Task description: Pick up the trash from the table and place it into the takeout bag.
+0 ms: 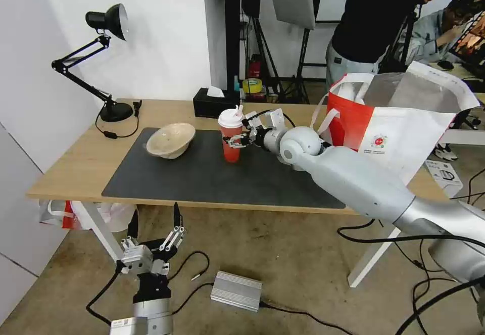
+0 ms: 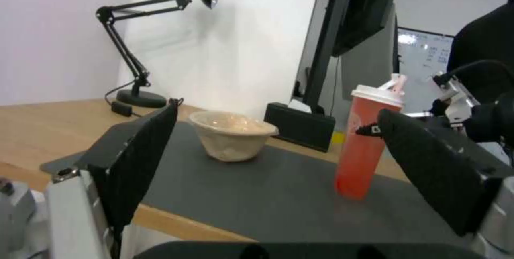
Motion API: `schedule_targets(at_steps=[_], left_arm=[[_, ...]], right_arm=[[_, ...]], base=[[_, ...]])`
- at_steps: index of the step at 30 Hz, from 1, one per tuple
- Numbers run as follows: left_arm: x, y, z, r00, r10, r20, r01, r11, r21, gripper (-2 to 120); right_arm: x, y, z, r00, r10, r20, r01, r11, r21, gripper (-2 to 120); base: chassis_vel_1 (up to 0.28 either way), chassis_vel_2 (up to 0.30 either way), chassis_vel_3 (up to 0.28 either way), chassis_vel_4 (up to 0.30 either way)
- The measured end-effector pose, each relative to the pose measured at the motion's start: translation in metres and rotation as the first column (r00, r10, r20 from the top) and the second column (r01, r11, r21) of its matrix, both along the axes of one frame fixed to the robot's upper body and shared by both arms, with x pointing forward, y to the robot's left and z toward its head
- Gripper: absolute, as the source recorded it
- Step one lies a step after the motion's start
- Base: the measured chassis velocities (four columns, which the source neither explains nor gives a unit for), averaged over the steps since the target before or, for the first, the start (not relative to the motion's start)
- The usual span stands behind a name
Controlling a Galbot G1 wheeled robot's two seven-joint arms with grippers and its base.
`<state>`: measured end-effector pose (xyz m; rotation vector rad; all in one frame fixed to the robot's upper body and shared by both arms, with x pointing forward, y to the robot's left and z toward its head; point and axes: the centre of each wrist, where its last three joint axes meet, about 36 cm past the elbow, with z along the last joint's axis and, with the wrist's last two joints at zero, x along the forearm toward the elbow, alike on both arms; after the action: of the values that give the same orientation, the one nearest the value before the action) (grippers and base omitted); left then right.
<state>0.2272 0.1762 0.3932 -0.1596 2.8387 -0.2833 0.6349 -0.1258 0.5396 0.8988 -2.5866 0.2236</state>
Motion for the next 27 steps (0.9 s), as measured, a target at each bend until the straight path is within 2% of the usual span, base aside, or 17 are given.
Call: schedule_targets(at_steps=[13, 15, 16, 19, 20, 22, 23, 26, 27], left_arm=[[0.002, 0.000, -0.004, 1.000, -0.005, -0.004, 0.005, 1.000, 0.002, 100], [0.002, -0.001, -0.004, 1.000, -0.005, -0.004, 0.005, 1.000, 0.000, 100], [0.002, -0.001, -0.004, 1.000, -0.005, -0.004, 0.005, 1.000, 0.000, 100], [0.002, 0.000, -0.004, 1.000, -0.005, -0.003, 0.005, 1.000, 0.002, 100], [0.002, 0.000, -0.004, 1.000, -0.005, -0.003, 0.005, 1.000, 0.002, 100], [0.002, -0.001, -0.004, 1.000, -0.006, -0.003, 0.006, 1.000, 0.001, 100], [0.002, -0.001, -0.004, 1.000, -0.006, -0.003, 0.006, 1.000, 0.001, 100], [0.002, -0.002, -0.005, 1.000, -0.008, -0.006, 0.008, 1.000, -0.002, 100], [0.002, -0.002, -0.005, 1.000, -0.008, -0.006, 0.008, 1.000, -0.002, 100]], right_arm=[[0.006, 0.003, -0.010, 1.000, -0.002, -0.005, 0.002, 1.000, 0.007, 100], [0.006, 0.003, -0.012, 1.000, -0.001, -0.004, 0.001, 1.000, 0.012, 92], [0.006, 0.003, -0.012, 1.000, -0.001, -0.004, 0.001, 1.000, 0.012, 92], [0.006, 0.002, -0.012, 1.000, 0.002, -0.003, -0.002, 1.000, 0.015, 76], [0.006, 0.002, -0.012, 1.000, 0.002, -0.003, -0.002, 1.000, 0.015, 76], [0.006, 0.001, -0.012, 1.000, 0.003, -0.003, -0.003, 1.000, 0.015, 66], [0.006, 0.001, -0.012, 1.000, 0.003, -0.003, -0.003, 1.000, 0.015, 66], [0.006, 0.001, -0.013, 1.000, 0.006, -0.002, -0.006, 1.000, 0.018, 51], [0.006, 0.001, -0.013, 1.000, 0.006, -0.002, -0.006, 1.000, 0.018, 51]], base=[[0.000, 0.000, 0.000, 0.000], [0.000, 0.000, 0.000, 0.000], [0.000, 0.000, 0.000, 0.000], [0.000, 0.000, 0.000, 0.000], [0.000, 0.000, 0.000, 0.000], [0.000, 0.000, 0.000, 0.000], [0.000, 0.000, 0.000, 0.000], [0.000, 0.000, 0.000, 0.000], [0.000, 0.000, 0.000, 0.000]])
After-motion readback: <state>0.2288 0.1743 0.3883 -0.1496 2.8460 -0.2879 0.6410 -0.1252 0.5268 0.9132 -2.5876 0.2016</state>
